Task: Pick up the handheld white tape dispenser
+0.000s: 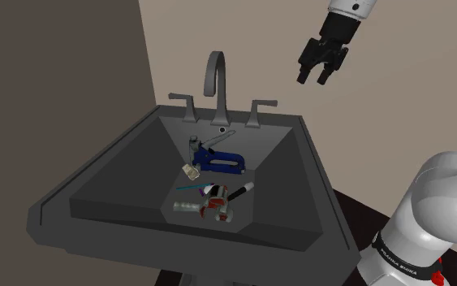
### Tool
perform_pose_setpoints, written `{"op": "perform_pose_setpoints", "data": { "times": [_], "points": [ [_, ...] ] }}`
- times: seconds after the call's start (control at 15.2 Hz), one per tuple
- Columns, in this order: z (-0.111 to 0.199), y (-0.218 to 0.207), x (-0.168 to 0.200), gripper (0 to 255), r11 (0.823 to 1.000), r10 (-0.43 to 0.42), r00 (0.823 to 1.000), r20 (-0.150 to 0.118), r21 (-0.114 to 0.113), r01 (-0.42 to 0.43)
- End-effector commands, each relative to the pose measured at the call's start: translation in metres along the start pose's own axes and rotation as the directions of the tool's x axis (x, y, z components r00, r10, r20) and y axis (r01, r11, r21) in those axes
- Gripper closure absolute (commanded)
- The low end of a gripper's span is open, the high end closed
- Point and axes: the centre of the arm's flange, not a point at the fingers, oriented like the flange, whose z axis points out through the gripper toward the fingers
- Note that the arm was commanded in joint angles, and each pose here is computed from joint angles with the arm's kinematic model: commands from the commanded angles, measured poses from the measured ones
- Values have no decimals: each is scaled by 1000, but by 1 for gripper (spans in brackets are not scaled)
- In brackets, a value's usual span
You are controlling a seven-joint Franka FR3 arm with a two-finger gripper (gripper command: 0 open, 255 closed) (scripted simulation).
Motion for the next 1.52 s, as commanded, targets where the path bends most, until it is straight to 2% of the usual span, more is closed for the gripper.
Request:
{"op": "perform_pose_setpoints", "data": {
  "times": [0.0, 0.73, 1.45],
  "points": [
    [0, 0, 0, 0, 1000, 0, 1000, 0, 0, 0],
    [113, -94, 9, 0, 999, 44, 993, 110, -22, -42],
    [229, -186, 9, 0, 996, 89, 972, 218, -48, -81]
  ]
}}
